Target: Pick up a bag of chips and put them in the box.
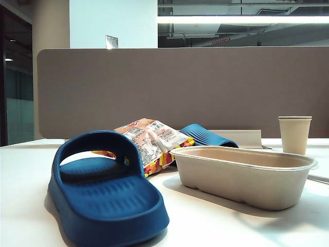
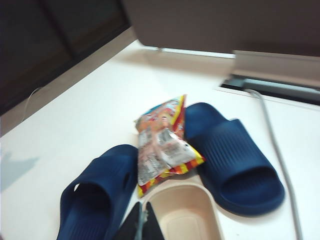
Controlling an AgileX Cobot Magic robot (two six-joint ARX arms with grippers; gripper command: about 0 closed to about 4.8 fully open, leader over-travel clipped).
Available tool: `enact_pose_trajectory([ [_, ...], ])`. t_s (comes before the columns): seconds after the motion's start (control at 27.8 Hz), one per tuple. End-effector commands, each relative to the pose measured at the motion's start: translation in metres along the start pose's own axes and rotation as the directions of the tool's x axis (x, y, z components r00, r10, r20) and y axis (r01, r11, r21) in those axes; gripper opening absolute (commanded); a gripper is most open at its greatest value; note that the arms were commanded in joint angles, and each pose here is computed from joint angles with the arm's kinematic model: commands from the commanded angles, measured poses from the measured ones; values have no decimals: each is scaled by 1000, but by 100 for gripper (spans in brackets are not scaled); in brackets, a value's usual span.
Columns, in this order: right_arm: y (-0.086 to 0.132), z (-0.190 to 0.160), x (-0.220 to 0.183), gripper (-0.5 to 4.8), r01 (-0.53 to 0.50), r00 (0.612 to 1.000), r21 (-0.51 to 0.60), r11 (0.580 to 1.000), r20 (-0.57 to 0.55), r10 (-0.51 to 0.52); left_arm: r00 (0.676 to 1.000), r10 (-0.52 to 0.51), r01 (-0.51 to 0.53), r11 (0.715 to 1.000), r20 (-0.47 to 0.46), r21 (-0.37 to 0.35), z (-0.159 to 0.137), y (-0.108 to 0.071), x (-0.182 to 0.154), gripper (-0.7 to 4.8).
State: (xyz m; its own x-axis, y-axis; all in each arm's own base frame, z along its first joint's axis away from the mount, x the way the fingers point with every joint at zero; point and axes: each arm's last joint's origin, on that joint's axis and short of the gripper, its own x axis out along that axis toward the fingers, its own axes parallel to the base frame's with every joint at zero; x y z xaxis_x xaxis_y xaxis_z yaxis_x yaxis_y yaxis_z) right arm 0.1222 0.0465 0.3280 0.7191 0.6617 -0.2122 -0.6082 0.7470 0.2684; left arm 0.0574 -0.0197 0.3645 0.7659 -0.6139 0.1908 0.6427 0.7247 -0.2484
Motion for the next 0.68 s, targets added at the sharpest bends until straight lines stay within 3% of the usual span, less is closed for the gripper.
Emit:
enact_pose_trajectory([
  [0.04, 4, 5, 10, -2, -48, 998, -57, 997, -30, 46, 988, -96, 96, 995, -119, -9, 15, 7, 23, 75],
  [0.32, 7, 0, 28, -2, -113, 988, -78, 991, -117, 103, 923, -184, 129, 975, -338, -178, 21, 59, 100, 75],
  [0.68, 9, -1, 29, -2, -130, 986, -127, 983, -124, 115, 834, -171, 66, 975, -524, -213, -22, 137, 181, 75],
])
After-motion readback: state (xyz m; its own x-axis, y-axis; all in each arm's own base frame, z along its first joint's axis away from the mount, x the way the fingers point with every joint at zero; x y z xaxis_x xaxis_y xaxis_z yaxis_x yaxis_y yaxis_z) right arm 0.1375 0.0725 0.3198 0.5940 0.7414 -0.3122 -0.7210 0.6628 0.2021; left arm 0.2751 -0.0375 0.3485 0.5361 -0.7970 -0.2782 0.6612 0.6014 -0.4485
